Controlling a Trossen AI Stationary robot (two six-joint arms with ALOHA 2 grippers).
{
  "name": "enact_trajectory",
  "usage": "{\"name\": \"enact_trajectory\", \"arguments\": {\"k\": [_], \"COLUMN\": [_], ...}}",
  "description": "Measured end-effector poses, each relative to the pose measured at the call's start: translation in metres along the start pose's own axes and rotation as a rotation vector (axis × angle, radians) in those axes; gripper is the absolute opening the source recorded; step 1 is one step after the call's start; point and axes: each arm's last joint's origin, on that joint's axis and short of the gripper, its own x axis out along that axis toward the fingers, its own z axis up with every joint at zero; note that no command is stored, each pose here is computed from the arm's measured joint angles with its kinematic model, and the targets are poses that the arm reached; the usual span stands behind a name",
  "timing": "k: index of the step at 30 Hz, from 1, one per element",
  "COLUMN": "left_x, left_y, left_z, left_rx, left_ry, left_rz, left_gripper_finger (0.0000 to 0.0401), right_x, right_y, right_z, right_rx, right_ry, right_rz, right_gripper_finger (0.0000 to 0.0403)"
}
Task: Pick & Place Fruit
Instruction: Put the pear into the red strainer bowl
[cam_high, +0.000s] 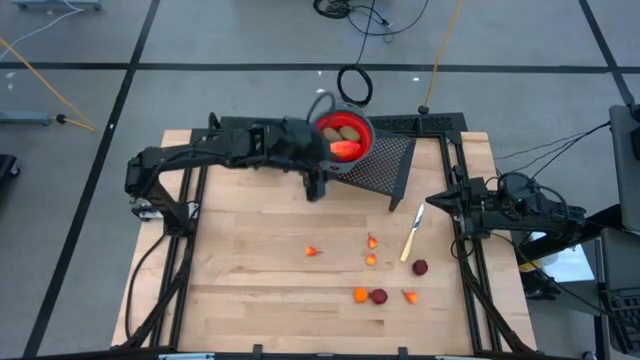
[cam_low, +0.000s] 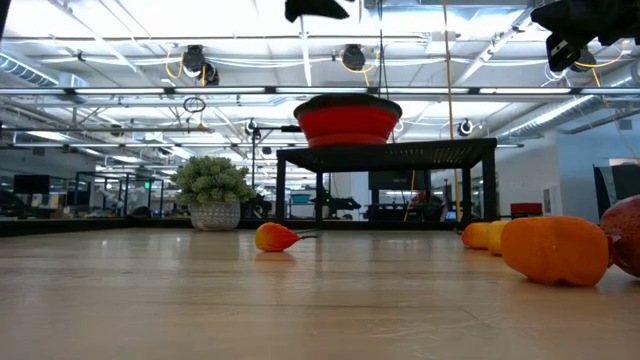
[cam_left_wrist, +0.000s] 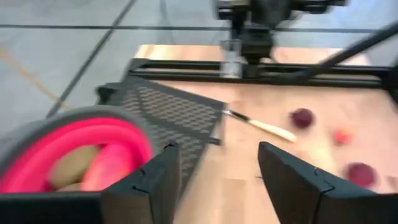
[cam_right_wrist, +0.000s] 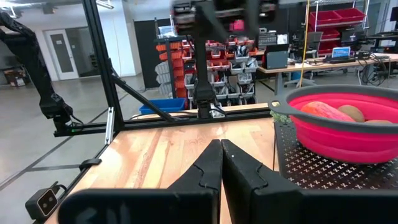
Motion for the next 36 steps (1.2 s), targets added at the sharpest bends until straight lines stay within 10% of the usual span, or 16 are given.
{"name": "enact_trajectory", "arguments": {"k": [10,19,36], "left_x": [-0.003,-0.014,-0.016], "left_y": [-0.073,-0.117,-0.145], "left_z": [-0.013,-0.02,-0.027], "left_rx": [-0.13,-0.301,-0.384], "left_ry": [0.145,0.163,0.142], "left_rz": [-0.155,-0.057,0.044], "left_gripper_finger": [0.0132,0.0086,0.0007], "right_x": [0.0,0.0,0.0], "right_y": [0.0,0.0,0.0], "right_z": [0.0,0.0,0.0], "right_rx": [0.0,0.0,0.0], "right_ry": [0.001,0.001,0.001], "right_rz": [0.0,0.0,0.0], "right_gripper_finger": [0.0,0.0,0.0]}}
